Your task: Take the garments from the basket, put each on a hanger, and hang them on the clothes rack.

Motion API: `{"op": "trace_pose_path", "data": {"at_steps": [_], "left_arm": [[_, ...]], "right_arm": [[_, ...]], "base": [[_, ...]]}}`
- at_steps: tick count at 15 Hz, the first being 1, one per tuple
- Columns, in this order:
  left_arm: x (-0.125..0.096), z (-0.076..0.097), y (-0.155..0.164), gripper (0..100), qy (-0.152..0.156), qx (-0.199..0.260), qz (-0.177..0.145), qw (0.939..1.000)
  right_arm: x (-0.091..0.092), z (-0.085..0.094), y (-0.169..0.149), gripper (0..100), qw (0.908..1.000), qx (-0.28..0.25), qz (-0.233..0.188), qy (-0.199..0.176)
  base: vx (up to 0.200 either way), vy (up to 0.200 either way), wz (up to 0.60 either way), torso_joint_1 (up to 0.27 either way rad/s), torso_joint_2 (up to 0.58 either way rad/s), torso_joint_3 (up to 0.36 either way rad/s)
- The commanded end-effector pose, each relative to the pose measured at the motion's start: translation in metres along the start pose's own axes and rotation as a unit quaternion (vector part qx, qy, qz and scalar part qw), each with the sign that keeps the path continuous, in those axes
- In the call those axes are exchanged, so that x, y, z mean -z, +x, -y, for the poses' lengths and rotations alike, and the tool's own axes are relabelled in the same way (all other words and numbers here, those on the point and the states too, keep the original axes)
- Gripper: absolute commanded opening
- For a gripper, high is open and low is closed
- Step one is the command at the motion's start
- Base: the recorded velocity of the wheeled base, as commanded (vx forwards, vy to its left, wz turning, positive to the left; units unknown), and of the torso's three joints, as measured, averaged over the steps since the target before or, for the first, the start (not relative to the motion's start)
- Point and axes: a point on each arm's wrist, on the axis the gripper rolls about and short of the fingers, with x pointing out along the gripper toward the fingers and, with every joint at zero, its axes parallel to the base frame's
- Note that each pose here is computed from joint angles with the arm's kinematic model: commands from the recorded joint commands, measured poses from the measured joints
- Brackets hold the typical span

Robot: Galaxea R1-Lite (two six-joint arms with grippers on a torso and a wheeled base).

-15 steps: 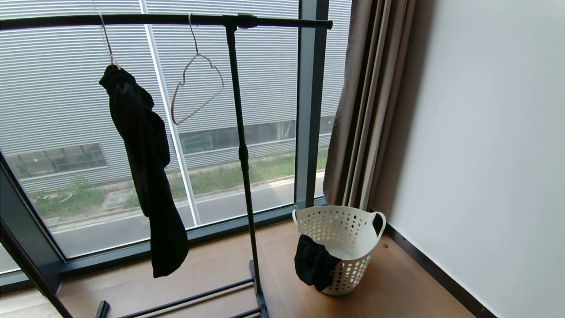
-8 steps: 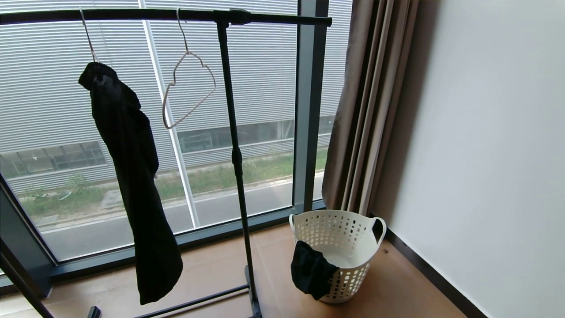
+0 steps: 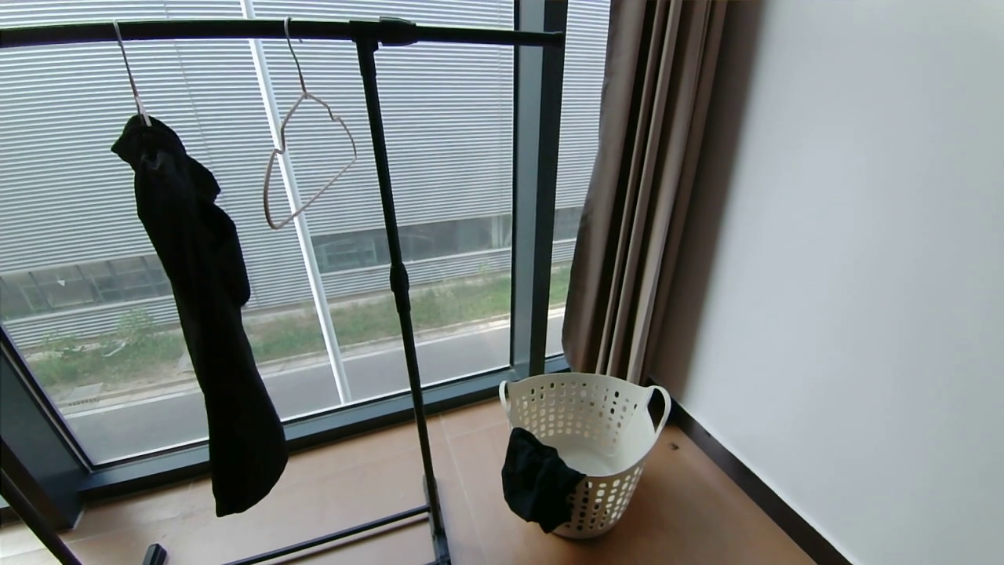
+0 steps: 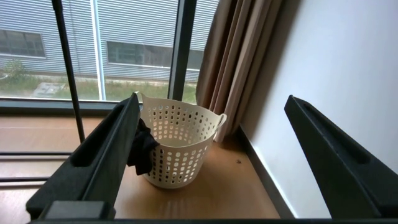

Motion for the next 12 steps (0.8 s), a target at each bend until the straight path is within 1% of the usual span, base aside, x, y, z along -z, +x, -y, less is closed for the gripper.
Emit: {"op": "trace_pose_path", "data": {"at_steps": [1,3,5,12], "left_arm": [[0.0003,0.0001,0.0002,100,0.001,0.001,-0.001,1.0],[0.0003,0.0001,0.0002,100,0.003,0.001,-0.001,1.0],[0.0003,0.0001,0.0002,100,0.004,0.001,-0.001,1.0],[0.0,0.0001,0.0002,100,0.01,0.001,-0.002,0.9999]], "right_arm": [[-0.0001,0.0,0.0001,100,1.0,-0.001,0.0,0.0],[-0.0001,0.0,0.0001,100,1.0,-0.001,0.0,0.0],[-0.0001,0.0,0.0001,100,1.0,-0.001,0.0,0.0],[0.0,0.0001,0.0001,100,1.0,0.001,-0.001,0.001]], "base": [[0.0,0.0,0.0,0.0,0.0,0.0],[0.0,0.0,0.0,0.0,0.0,0.0],[0.0,0.0,0.0,0.0,0.0,-0.097],[0.0,0.0,0.0,0.002,0.0,-0.188]]}}
